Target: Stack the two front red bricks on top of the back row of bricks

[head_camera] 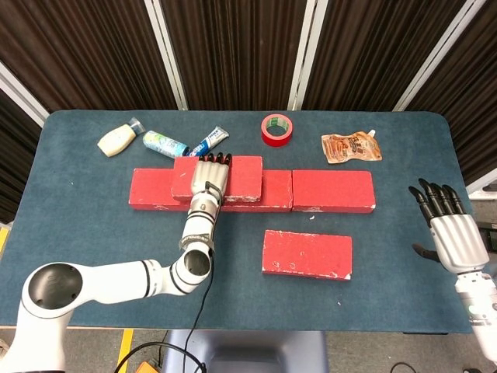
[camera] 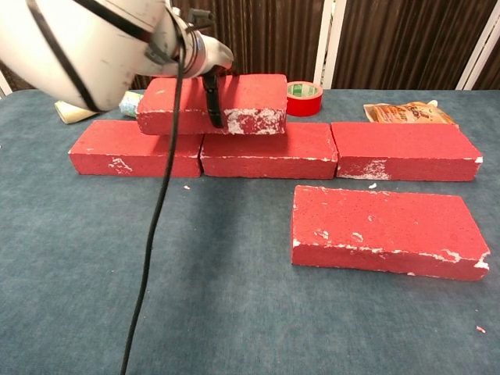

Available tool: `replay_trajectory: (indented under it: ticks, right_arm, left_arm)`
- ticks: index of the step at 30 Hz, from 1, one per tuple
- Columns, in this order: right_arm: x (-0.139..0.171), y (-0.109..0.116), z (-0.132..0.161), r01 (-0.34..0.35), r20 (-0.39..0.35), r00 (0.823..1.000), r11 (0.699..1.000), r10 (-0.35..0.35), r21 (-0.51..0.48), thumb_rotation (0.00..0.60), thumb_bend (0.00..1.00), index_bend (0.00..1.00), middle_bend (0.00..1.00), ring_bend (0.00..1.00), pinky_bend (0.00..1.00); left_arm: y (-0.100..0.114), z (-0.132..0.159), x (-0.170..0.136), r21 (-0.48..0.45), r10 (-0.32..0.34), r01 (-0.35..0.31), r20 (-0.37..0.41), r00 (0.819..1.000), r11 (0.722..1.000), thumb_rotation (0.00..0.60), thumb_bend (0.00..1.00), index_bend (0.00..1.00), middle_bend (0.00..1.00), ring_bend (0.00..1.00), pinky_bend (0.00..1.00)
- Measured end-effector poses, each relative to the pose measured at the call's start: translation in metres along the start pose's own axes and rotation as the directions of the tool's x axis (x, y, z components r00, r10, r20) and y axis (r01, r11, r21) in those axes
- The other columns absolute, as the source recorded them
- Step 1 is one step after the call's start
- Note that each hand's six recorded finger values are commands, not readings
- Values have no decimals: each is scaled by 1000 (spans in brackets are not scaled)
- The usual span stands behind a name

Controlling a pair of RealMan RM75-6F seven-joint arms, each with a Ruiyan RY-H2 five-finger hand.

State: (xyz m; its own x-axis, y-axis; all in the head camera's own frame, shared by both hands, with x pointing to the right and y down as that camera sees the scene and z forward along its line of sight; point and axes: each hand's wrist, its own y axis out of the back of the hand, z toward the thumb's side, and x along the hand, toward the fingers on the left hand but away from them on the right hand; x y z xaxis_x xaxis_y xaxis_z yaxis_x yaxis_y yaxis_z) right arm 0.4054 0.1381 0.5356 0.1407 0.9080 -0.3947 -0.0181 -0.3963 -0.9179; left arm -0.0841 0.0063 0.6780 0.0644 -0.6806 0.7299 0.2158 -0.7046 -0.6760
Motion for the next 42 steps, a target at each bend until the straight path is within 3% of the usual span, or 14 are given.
replay_trajectory:
  ticks: [10,21,42]
  right_arm:
    - [-2,-4,-2,-8,8,1000,1000,8,5,600,0,13,26,5,0]
    - [-4,-5,-1,-9,6,1000,1000,9,8,600,0,13,26,5,0]
    - [-8,-13,0,-21,3,1000,1000,21,6,600,0,13,26,5,0]
  left_arm:
    - [-12,-2,10,54,-31,32,-23,999,998,600,287,0,208,63,103]
    - [-26,-10,14,23,-65,66,-32,997,998,600,288,0,203,63,102]
    - [-32,-24,13,9,-80,81,-56,995,997,600,287,0,183,50,99]
